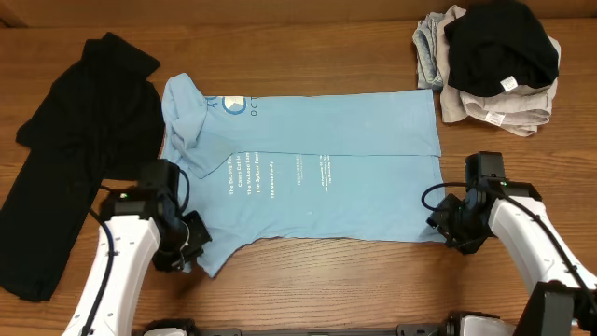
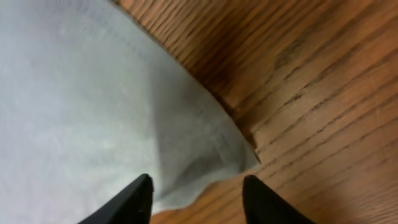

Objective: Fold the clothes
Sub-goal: 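Grasp the near hem and fold it up over the shirt with both grippers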

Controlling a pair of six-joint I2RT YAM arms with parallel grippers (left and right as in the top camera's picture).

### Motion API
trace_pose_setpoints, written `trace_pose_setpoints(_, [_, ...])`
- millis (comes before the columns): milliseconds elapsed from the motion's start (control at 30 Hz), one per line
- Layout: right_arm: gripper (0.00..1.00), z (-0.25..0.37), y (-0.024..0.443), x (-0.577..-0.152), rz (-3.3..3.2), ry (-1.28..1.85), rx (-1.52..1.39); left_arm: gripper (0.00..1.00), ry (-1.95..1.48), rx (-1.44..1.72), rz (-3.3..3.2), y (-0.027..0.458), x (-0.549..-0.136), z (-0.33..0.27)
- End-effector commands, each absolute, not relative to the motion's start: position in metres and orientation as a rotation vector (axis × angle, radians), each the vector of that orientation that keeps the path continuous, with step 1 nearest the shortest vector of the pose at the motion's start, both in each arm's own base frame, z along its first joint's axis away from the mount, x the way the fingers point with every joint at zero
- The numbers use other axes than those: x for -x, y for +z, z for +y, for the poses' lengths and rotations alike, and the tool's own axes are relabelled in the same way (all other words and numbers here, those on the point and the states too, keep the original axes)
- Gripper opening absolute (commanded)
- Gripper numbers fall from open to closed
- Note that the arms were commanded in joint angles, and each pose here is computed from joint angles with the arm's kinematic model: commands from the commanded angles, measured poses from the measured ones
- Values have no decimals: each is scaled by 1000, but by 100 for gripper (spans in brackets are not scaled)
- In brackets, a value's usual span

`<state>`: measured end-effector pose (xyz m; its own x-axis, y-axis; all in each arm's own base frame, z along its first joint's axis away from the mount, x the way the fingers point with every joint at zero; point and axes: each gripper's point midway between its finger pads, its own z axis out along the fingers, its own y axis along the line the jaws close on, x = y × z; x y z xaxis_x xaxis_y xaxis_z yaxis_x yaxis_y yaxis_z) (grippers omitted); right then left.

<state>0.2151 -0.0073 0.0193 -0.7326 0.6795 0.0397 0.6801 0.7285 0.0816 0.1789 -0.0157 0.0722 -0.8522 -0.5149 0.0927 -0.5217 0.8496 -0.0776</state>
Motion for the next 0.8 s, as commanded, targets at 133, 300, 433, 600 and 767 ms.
trace_pose_setpoints(133, [44, -8, 2, -203, -2819, -87, 1151, 4, 137, -868, -3043, 101, -205, -8])
trace_pose_setpoints(300, [41, -8, -1, -203, -2811, -82, 1148, 4, 154, -875, -3089, 114, -217, -7])
trace_pose_setpoints(433, [17, -8, -1, -203, -2818, -84, 1129, 4, 149, -877, -3106, 118, -221, -6])
trace_pose_setpoints(600, [4, -5, 2, -200, -2803, -101, 1109, 4, 141, -873, -3131, 129, -226, -3])
trace_pose_setpoints(767, [4, 3, 17, -189, -2773, -145, 1034, 4, -16, -888, -3150, 153, -222, 13])
